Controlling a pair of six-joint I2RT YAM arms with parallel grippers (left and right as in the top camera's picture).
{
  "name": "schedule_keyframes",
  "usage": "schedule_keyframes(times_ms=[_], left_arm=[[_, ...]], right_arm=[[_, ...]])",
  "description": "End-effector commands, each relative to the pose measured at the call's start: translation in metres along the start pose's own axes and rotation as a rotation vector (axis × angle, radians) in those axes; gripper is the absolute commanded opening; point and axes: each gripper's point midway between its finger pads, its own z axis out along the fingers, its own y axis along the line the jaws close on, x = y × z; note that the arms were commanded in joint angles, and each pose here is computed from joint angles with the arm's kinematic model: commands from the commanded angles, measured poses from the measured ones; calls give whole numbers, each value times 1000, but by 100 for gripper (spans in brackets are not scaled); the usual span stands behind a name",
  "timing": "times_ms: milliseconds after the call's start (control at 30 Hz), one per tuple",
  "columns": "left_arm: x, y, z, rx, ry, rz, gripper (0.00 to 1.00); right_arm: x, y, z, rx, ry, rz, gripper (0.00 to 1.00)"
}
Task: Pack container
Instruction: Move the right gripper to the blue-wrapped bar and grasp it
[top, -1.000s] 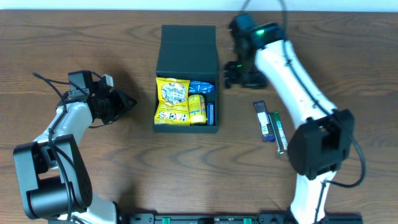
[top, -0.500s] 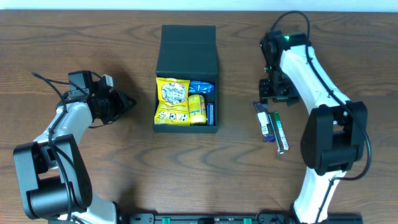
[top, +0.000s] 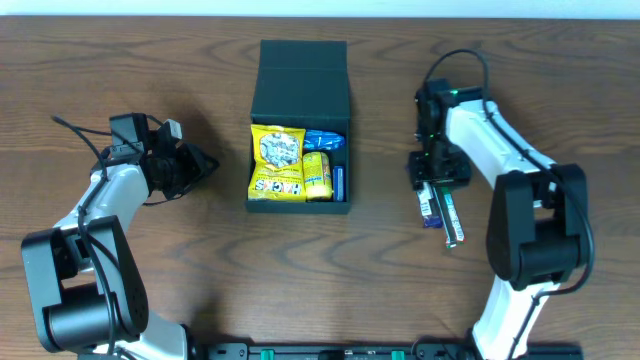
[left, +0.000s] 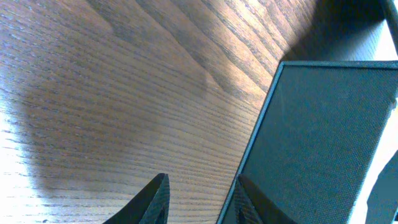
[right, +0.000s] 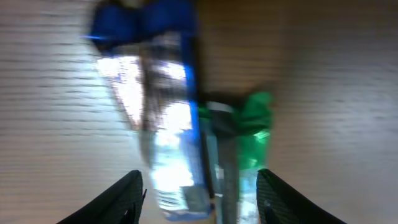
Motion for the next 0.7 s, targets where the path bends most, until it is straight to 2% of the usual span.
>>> schedule_keyframes(times_ms=[0,367,667], left_arm=[[-8,0,-1,-9,-17,20,36],[-8,0,-1,-9,-16,20,35],[-8,0,-1,-9,-16,20,35]], right_arm=[[-5,15,-9,-13,-53,-51,58],[-20,18,0,-9,-126,-51,57],[-28,19,6,-10,-147,-79,53]])
